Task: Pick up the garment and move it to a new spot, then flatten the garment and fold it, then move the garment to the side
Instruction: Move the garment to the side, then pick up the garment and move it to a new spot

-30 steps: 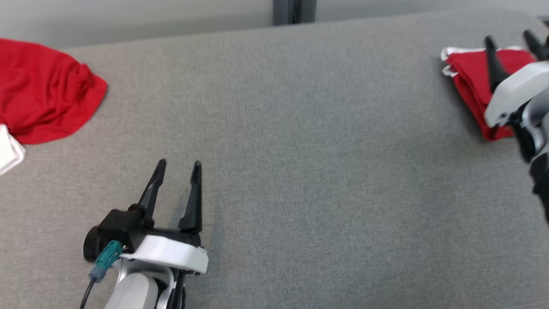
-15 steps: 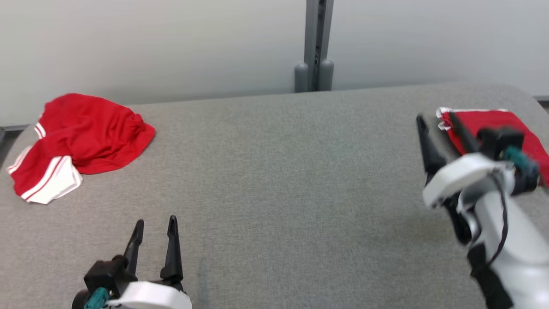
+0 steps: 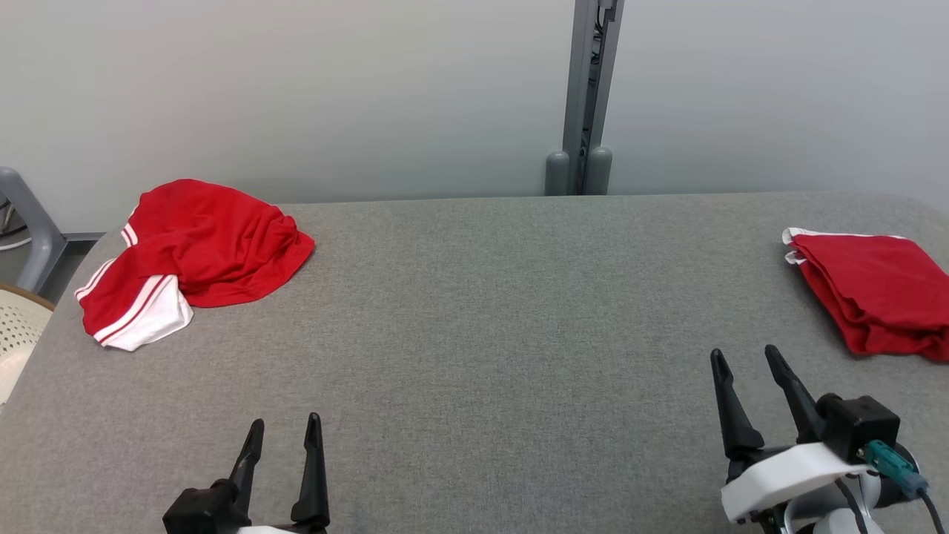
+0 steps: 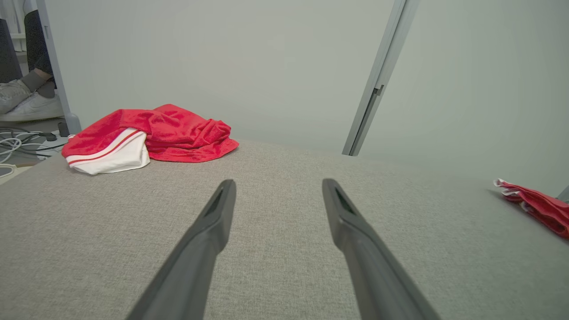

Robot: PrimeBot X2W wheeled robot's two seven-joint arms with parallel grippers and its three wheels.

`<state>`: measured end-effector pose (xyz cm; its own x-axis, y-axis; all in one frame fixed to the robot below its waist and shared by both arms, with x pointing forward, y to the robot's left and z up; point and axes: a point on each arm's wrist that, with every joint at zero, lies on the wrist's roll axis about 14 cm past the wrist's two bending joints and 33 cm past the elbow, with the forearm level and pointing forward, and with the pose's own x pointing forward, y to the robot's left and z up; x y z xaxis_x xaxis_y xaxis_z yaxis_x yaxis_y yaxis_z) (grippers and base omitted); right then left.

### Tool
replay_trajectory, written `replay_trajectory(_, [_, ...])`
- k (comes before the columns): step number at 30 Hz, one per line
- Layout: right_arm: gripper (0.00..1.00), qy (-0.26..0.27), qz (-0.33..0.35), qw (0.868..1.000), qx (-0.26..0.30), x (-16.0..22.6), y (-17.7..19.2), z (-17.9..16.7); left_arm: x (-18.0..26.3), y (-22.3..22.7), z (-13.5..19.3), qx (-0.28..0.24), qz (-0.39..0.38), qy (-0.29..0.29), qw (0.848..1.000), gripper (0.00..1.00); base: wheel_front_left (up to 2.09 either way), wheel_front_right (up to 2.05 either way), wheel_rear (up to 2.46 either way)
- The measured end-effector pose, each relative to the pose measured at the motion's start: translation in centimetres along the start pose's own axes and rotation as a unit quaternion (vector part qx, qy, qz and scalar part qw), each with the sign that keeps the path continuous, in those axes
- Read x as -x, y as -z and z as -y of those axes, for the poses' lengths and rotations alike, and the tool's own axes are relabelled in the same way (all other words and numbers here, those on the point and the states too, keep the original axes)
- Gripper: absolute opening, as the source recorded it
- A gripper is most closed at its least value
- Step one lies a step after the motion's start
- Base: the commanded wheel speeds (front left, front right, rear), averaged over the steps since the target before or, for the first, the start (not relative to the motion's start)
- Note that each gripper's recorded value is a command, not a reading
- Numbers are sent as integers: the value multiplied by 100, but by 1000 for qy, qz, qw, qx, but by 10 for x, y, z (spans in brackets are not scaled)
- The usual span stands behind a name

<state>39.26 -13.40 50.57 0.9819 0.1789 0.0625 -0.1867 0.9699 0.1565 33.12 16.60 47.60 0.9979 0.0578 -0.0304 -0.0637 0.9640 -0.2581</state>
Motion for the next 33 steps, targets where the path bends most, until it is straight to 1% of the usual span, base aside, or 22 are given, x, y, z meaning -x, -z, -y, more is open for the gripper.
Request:
replay_trajectory(6, [100, -13, -5, 1000, -21, 14, 3, -12, 5, 0, -5, -5, 1, -9, 1000, 100, 0, 0, 0])
replay_trajectory(13, [100, -17, -6, 999, -29, 18, 0, -16, 6, 5, -4, -7, -7, -9, 1000, 100, 0, 0, 0])
replay_trajectory(18, [100, -17, -5, 1000, -19, 20, -1, -16, 7, 6, -3, -7, -9, -7, 1000, 100, 0, 0, 0])
replay_trajectory(33, [100, -17, -10, 1000, -17, 19, 0, -15, 6, 4, -4, -7, -6, -8, 1000, 100, 0, 0, 0])
